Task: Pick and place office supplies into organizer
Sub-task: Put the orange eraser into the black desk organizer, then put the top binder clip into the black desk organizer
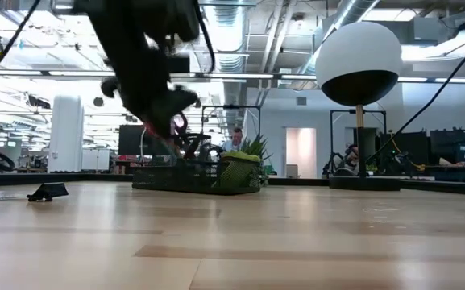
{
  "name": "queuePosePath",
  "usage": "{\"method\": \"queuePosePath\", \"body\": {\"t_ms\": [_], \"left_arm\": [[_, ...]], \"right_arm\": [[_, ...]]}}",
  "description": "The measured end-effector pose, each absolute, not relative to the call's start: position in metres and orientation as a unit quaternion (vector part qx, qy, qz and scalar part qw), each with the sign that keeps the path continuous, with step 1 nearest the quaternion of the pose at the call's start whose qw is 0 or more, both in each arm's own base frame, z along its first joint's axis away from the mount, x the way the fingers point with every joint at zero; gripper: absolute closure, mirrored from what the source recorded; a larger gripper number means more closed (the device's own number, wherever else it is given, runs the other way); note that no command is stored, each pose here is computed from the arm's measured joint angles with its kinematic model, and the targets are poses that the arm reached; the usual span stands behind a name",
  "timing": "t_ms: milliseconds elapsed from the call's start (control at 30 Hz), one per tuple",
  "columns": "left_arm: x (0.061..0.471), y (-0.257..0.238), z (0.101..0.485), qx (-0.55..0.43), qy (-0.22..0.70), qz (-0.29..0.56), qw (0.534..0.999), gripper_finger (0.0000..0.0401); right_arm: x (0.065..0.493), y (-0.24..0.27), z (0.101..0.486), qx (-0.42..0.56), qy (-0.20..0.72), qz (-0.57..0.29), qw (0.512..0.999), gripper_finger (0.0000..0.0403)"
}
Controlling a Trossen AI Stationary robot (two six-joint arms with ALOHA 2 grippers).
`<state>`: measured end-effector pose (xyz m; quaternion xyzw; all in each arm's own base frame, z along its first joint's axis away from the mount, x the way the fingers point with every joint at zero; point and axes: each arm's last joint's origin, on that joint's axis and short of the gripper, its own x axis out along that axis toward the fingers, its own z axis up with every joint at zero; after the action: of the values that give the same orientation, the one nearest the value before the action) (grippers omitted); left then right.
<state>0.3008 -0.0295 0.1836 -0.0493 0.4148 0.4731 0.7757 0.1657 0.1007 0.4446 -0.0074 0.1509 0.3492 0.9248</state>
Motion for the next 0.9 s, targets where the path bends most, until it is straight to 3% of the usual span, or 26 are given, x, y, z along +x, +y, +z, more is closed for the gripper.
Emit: {"method": "queuePosePath", "body": {"t_ms": [200, 500, 900], "left_arm": [[0.304, 0.012, 0.154, -0.107, 0.428, 0.459, 0.771, 0.0348], [0.299, 0.038, 0.150, -0.115, 0.473, 0.440, 0.755, 0.0343], [0.307, 0.050, 0.152, -0.172, 0.472, 0.390, 0.772, 0.0254]], "right_arm": [[0.166, 0.101, 0.445, -0.014, 0.148, 0.350, 0.925, 0.0327], [0.166, 0.101, 0.444, -0.015, 0.150, 0.350, 0.924, 0.0327], [0.165, 0.100, 0.441, -0.017, 0.166, 0.349, 0.922, 0.0327]]}}
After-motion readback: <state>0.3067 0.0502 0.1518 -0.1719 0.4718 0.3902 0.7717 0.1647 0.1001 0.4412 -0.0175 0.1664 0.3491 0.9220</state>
